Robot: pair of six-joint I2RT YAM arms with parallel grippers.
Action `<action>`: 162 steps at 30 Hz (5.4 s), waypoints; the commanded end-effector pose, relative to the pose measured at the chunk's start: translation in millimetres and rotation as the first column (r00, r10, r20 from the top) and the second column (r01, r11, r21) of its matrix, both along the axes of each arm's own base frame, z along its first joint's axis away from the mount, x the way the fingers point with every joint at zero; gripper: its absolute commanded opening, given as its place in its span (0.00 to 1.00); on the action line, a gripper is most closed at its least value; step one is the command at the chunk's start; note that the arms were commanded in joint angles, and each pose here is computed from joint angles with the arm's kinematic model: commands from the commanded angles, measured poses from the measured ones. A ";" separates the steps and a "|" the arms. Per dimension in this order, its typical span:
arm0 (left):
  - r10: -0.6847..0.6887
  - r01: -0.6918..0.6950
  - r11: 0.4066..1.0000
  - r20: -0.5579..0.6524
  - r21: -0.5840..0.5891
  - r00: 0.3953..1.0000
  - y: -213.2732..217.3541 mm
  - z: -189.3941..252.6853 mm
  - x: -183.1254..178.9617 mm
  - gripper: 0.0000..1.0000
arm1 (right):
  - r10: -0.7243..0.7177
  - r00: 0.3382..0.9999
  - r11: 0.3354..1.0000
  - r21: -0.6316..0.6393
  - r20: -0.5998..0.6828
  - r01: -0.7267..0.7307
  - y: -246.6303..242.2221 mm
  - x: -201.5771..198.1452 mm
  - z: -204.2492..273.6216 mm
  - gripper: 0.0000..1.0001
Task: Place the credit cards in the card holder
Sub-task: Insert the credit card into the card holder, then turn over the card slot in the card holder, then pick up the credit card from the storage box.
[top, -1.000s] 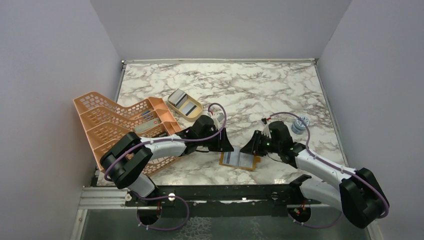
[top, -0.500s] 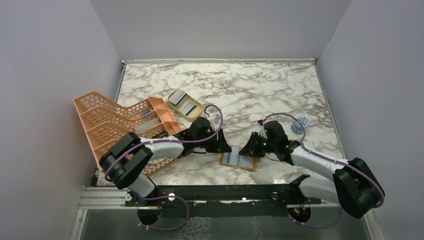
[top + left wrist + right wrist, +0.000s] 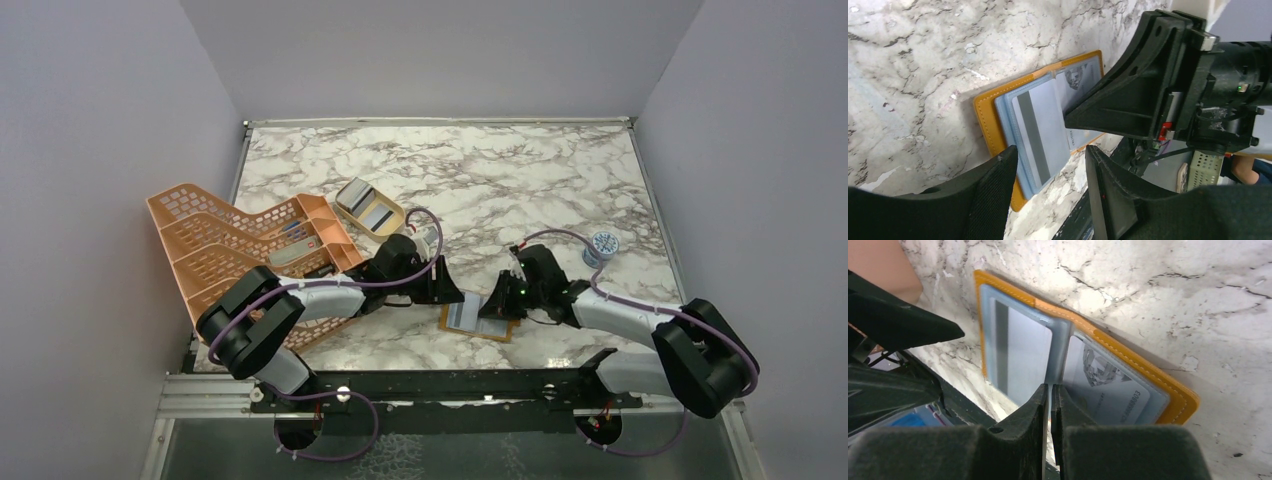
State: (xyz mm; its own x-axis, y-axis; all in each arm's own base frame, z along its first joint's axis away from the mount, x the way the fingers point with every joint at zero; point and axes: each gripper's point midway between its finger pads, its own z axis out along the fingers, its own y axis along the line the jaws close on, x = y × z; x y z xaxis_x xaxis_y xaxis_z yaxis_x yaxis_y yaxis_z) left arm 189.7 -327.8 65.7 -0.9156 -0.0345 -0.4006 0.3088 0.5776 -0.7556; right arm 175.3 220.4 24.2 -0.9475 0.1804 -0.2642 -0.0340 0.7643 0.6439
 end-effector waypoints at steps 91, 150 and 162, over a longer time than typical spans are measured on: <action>-0.143 0.138 0.971 -0.015 -0.194 0.990 -57.6 29.6 -19.0 0.40 | -0.164 0.943 0.985 0.000 0.291 0.171 -30.6 24.2 93.3 0.44; -0.066 -0.410 0.530 0.518 0.743 0.853 196.9 98.5 240.1 0.57 | -0.078 0.890 0.996 0.065 0.449 0.055 -24.4 20.5 124.6 0.45; -0.112 -0.380 0.395 0.455 0.836 0.883 221.1 52.3 282.2 0.56 | -0.074 0.896 0.997 0.063 0.438 0.052 -23.1 20.8 123.0 0.45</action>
State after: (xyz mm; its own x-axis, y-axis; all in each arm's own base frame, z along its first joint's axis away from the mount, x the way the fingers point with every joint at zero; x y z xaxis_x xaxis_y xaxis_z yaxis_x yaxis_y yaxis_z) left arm 456.3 -120.6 117.8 -0.6893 0.4223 -0.5887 0.2866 0.9052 0.3137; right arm 196.4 191.9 138.0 -0.7376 0.2627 -0.6221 -0.2341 0.7646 0.6005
